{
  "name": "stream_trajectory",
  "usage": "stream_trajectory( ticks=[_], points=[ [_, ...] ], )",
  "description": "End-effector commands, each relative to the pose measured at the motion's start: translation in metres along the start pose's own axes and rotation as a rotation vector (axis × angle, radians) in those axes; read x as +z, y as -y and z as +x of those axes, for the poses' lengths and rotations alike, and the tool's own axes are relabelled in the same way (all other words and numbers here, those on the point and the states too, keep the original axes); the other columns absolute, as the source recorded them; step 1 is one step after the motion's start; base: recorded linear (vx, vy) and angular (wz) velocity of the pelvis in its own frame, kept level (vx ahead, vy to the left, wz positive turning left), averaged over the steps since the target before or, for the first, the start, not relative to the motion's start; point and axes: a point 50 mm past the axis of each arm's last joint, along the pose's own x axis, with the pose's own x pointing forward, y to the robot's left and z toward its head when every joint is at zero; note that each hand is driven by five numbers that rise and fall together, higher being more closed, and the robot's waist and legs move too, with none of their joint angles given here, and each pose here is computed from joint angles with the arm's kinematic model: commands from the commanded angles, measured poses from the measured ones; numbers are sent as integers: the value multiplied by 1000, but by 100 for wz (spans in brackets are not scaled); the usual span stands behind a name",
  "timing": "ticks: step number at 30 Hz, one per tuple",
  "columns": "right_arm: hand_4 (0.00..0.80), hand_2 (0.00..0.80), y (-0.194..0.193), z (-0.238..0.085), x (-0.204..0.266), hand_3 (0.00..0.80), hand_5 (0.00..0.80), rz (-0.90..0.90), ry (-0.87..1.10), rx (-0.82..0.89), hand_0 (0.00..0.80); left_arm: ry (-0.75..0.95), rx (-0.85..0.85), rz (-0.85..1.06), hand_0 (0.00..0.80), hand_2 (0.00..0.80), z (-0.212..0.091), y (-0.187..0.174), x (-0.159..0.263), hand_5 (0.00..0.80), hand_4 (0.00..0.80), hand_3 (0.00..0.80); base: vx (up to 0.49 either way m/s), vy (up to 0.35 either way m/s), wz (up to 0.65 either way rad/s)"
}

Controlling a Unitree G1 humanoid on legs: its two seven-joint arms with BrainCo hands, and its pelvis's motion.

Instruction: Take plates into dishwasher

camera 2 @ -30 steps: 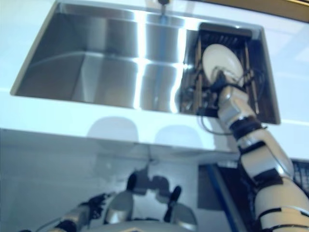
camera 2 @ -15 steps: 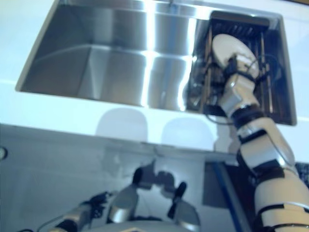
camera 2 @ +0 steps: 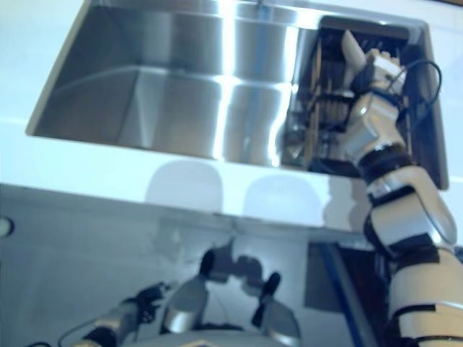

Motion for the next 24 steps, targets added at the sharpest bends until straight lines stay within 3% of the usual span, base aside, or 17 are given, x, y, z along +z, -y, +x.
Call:
stream_trajectory(
  ticks=[1, 7, 15, 24],
  points=[
    [800, 800, 38, 7, -21, 800, 800, 22, 5, -114, 800, -51, 7, 13, 0, 0, -1, -3, -14, 0, 0, 0, 47, 2, 0],
    [800, 800, 45, 4, -35, 800, 800, 285, 58, -30, 800, -72, 40, -16, 0, 0, -3, -10, -21, 0, 0, 0, 64, -8, -5],
    [800, 800, 71, -4, -47, 800, 800, 480, 196, 57, 800, -98, 65, -13, 0, 0, -4, -15, -29, 0, 0, 0, 79, 6, -16],
    [800, 800, 83, -14, -65, 800, 800, 566, 225, 140, 800, -112, 83, -5, 0, 0, -3, -17, -33, 0, 0, 0, 40, -13, -27]
  ],
)
